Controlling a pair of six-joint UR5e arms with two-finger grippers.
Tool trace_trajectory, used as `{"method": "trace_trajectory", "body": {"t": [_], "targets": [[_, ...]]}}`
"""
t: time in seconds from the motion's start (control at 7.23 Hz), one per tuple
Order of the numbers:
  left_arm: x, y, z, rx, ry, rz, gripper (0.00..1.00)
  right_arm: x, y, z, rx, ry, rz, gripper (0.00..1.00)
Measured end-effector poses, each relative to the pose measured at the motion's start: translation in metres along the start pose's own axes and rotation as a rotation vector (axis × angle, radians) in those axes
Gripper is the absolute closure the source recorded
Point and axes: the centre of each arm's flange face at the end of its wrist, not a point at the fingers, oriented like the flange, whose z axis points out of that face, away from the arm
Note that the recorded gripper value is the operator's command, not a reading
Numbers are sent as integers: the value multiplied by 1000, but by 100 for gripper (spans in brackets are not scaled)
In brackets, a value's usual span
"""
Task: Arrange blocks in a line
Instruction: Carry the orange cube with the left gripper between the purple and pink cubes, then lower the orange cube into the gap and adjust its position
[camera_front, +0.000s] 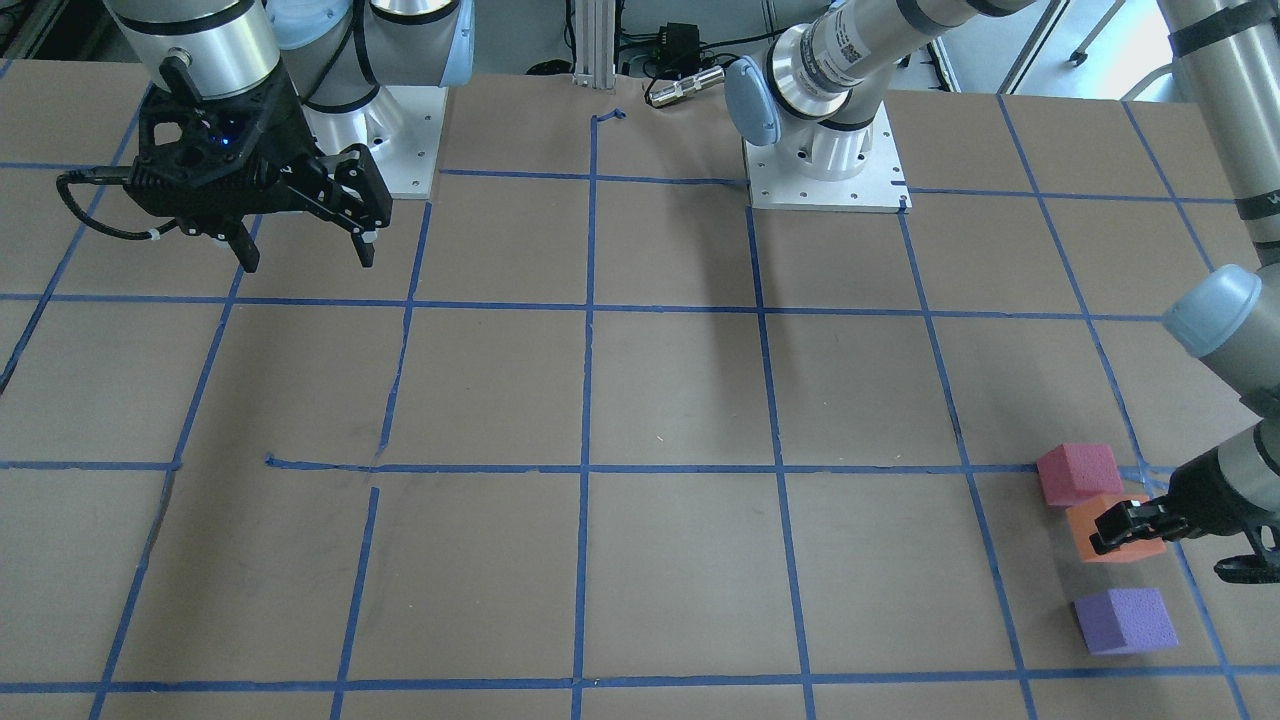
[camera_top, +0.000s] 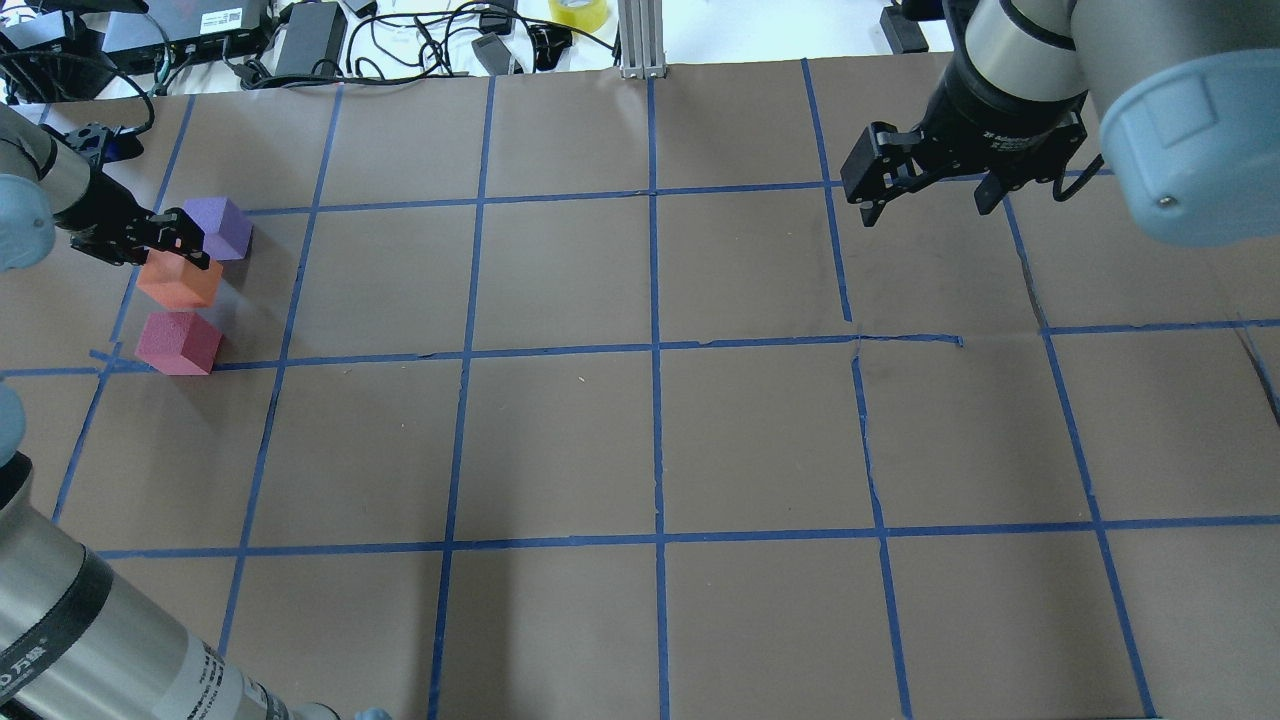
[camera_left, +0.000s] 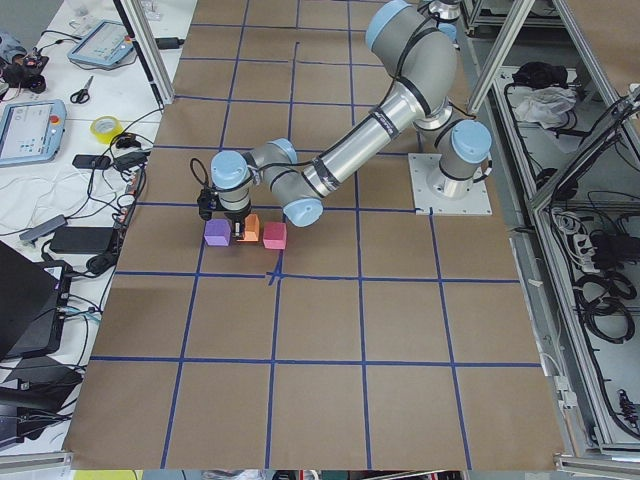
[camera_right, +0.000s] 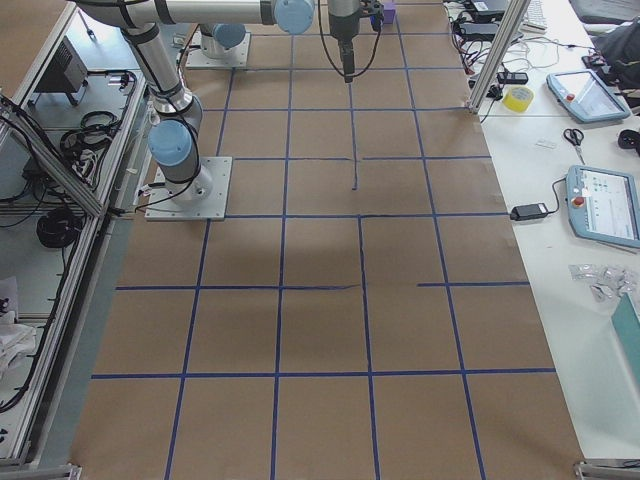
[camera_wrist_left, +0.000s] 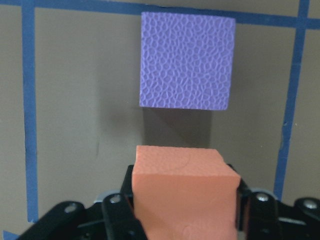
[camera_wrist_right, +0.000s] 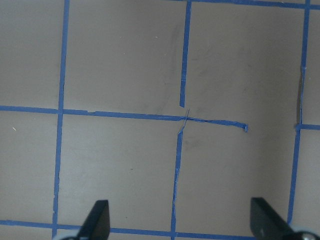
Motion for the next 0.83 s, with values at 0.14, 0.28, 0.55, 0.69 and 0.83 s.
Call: {"method": "trace_trajectory", "body": {"t": [0.14, 0.28, 0.55, 0.69, 0.83], "targets": [[0, 2, 6, -8, 3, 2, 81, 0, 0, 0, 0, 0, 0, 0], [0, 3, 11, -13, 5, 6, 81, 0, 0, 0, 0, 1, 0, 0], [-1, 3, 16, -16, 5, 11, 80, 0, 0, 0, 0, 0, -1, 0], [-2, 3, 17, -14, 3, 12, 79, 0, 0, 0, 0, 0, -1, 0], [-3, 2, 18, -8, 0, 14, 79, 0, 0, 0, 1, 0, -2, 0]]}}
